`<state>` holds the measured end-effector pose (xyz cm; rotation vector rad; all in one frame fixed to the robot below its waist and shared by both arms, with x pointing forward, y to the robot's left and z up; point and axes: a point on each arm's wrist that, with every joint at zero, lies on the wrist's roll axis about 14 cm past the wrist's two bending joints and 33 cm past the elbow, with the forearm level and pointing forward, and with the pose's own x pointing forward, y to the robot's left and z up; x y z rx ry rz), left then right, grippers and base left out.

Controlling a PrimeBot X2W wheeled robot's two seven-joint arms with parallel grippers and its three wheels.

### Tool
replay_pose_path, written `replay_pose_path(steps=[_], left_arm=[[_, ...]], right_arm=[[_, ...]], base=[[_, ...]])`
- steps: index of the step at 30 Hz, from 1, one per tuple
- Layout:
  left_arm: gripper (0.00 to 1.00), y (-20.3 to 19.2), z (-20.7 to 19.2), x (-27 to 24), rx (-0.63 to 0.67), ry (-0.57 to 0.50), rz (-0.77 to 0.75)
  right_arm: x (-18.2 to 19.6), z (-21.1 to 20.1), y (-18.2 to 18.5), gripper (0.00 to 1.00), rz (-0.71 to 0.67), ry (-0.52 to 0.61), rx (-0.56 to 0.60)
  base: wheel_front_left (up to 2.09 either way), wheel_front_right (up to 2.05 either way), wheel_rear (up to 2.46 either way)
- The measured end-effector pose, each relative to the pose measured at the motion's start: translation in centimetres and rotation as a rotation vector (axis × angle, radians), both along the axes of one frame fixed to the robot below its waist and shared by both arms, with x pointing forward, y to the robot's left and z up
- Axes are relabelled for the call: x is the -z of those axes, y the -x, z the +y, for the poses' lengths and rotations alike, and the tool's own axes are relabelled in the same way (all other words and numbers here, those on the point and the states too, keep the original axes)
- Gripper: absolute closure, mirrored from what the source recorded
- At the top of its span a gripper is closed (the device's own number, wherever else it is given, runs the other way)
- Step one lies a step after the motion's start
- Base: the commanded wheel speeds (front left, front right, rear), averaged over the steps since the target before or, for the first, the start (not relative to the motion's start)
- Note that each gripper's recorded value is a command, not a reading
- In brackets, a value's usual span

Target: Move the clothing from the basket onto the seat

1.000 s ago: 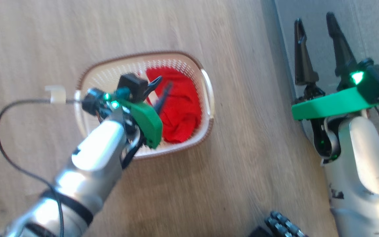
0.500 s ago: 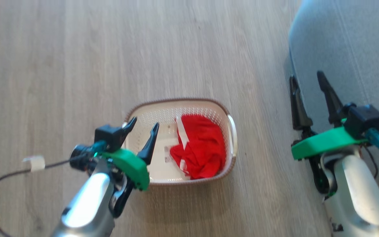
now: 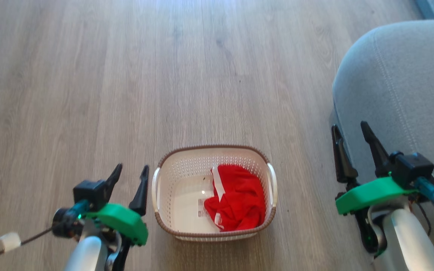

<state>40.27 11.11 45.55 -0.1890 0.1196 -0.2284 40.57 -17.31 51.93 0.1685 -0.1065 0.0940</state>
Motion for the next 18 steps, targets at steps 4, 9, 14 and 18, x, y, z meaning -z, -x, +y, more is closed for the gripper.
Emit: replay_pose_path(steps=[4,9,14,18], left_arm=[[0.00,1.3,1.7,-0.2,-0.055,-0.007,-0.010],[0.00,3.1,3.0,0.6,-0.101,-0.017,0.012],[0.00,3.9,4.0,1.1,-0.129,-0.028,0.025],[0.00,4.0,4.6,1.6,-0.144,-0.041,0.039]], right_arm=[[-0.1,-0.1,1.2,0.00,-0.003,-0.002,0.004],[-1.0,-0.2,1.9,0.00,-0.029,-0.011,0.006],[-1.2,-0.1,2.3,0.00,-0.035,-0.016,0.007],[-1.3,-0.2,2.2,0.00,-0.037,-0.018,0.010]], base=[[0.00,0.00,0.00],[0.00,0.00,0.00],[0.00,0.00,0.00],[0.00,0.00,0.00]])
